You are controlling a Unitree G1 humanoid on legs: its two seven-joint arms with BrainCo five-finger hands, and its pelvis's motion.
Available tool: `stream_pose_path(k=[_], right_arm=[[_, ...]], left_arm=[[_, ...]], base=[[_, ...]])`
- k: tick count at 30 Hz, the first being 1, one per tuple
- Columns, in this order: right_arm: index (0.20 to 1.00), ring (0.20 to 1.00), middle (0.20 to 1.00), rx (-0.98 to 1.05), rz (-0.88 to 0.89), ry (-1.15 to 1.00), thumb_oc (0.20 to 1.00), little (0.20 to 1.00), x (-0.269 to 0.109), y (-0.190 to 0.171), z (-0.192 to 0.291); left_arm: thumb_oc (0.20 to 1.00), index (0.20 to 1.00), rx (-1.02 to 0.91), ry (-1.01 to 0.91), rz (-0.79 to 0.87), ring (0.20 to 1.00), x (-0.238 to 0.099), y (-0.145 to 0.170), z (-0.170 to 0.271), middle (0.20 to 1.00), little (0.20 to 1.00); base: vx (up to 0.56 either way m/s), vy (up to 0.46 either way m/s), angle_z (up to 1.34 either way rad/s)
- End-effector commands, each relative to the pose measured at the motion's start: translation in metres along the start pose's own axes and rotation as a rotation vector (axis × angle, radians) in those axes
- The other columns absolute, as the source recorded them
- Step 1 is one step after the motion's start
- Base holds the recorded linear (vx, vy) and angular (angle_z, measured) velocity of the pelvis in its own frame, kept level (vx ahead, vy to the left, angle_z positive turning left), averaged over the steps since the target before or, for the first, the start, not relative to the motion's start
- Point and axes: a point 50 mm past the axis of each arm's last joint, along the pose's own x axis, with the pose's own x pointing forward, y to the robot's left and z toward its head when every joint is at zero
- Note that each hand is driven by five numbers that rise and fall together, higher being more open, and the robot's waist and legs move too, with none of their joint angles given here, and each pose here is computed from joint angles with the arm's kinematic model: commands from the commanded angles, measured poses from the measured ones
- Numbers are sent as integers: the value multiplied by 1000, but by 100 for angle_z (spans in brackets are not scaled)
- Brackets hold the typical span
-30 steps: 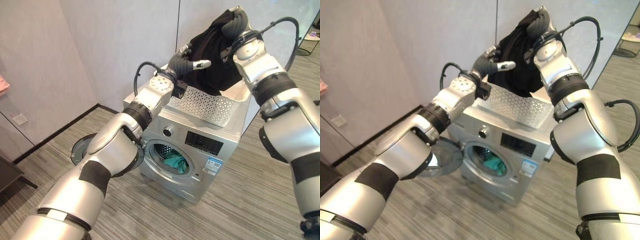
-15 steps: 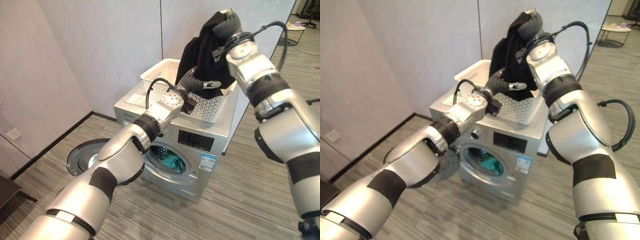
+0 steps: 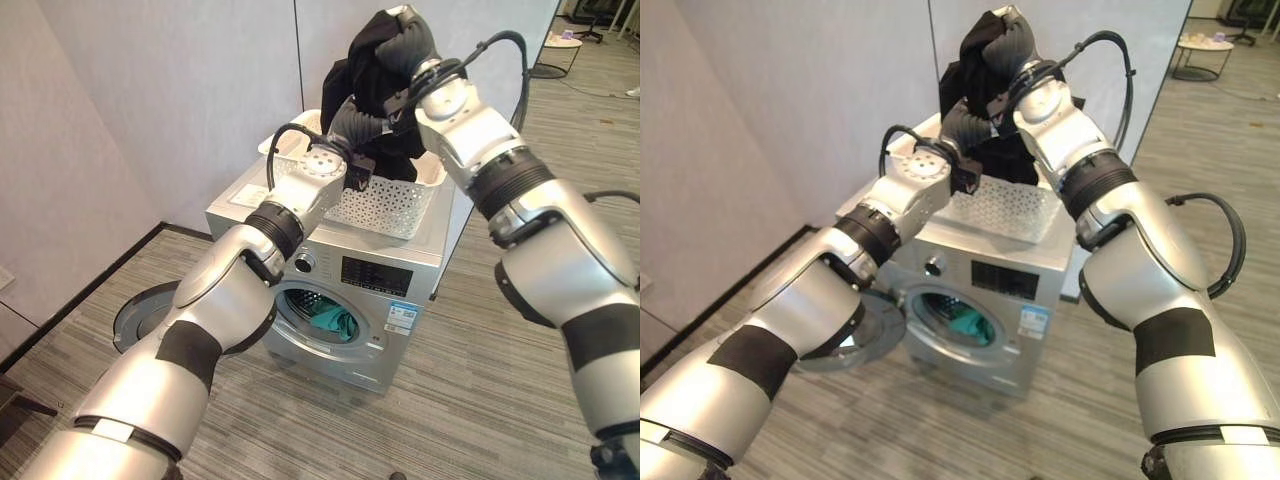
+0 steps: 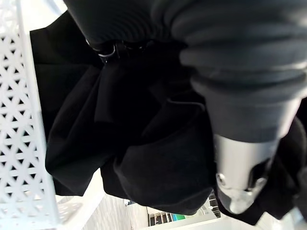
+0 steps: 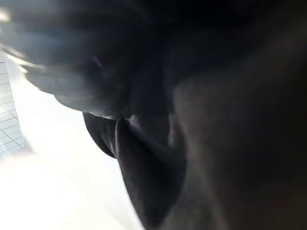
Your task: Grab the laundry basket,head to the washer,open it,put in the laundry and shut it.
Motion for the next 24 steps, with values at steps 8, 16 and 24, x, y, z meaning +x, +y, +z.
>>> stream_pose_path(k=[8, 16, 24], right_arm=[[200, 200, 200, 66, 1, -212, 200, 200, 5, 0, 57], [1000, 1000, 1000, 106, 21, -235, 1000, 1000, -1, 0, 43], [1000, 1000, 1000, 87, -130, -342, 1000, 1000, -23, -65, 25]], left_arm=[[200, 200, 7, -314, 90, 200, 1, 18, 84, 200, 200], [200, 200, 92, -390, 155, 200, -4, 30, 92, 200, 200], [200, 200, 127, -518, 300, 200, -19, 76, 111, 200, 200]], base=[[-17, -11, -12], [-3, -8, -4], [6, 4, -2]])
